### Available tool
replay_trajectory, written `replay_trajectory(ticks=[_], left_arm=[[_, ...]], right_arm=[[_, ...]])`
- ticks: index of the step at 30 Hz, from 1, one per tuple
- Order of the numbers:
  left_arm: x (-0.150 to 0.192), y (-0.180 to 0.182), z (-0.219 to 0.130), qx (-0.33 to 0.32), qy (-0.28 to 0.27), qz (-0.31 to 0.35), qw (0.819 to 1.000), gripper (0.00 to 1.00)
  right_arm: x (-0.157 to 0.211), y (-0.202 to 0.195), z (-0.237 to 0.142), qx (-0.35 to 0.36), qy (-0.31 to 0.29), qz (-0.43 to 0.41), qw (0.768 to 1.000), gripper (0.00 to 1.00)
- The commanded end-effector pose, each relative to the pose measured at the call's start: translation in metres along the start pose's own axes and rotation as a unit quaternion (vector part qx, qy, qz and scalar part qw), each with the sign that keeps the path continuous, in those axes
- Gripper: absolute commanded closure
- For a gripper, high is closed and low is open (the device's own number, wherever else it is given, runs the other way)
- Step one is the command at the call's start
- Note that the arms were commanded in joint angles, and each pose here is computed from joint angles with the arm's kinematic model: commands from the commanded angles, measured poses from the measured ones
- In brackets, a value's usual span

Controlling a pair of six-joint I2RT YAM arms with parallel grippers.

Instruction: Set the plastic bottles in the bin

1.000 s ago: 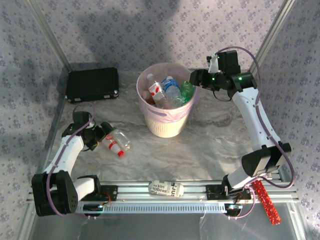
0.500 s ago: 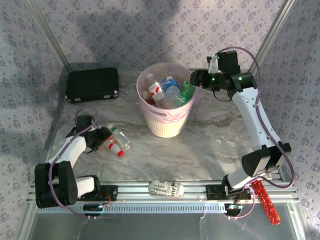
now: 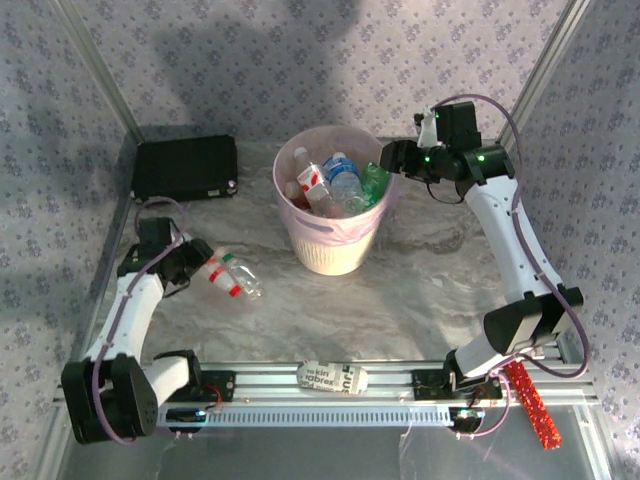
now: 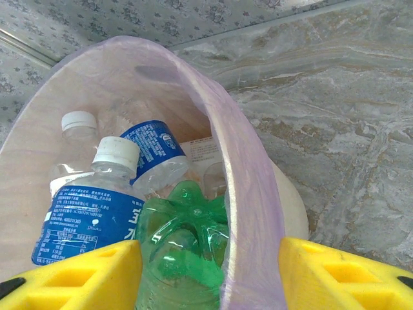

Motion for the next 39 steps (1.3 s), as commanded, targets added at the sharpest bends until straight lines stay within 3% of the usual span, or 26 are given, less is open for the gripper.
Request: replay_trajectory(ticks=[1,6,12,19,26,39], left_arm=[[-0.015,-0.026,-0.038,0.039,-0.019,0.018,0.999,0.43],[-0.037,-0.091,-0.092,0.109,-0.038,0.083,0.990,0.43],[-0.033,-0.194,-0.148,0.237,-0.020,0.180,0.955,0.43],[0.000,-0.274,-0.164,0.310,0.022,0.266,0.912,0.43],[0.011,-0.309,-0.142,0.313,0.044,0.288,0.904,0.44],[0.011,-0.327,-0.104,0.278,0.046,0.301,0.911,0.44]], right_arm=[[0.002,0.003,-0.010,0.005,-0.006,-0.014,1.000,0.40],[0.003,0.005,-0.009,0.007,-0.004,-0.017,1.000,0.40],[0.005,0.010,-0.006,0.005,-0.003,-0.020,1.000,0.40],[0.006,0.012,-0.002,0.004,0.000,-0.022,1.000,0.40],[0.007,0.013,-0.003,0.016,-0.003,-0.027,1.000,0.40],[0.007,0.015,-0.006,0.017,-0.004,-0.032,0.999,0.40]])
Point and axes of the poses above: each hand's point on the last joint's axis, 136 mm out from that joint toward the fingers, its own z axis out along the fingers, its own y axis along the line the jaws close on, x = y × z, the point moved 7 cm from there along -z, back along the fingers
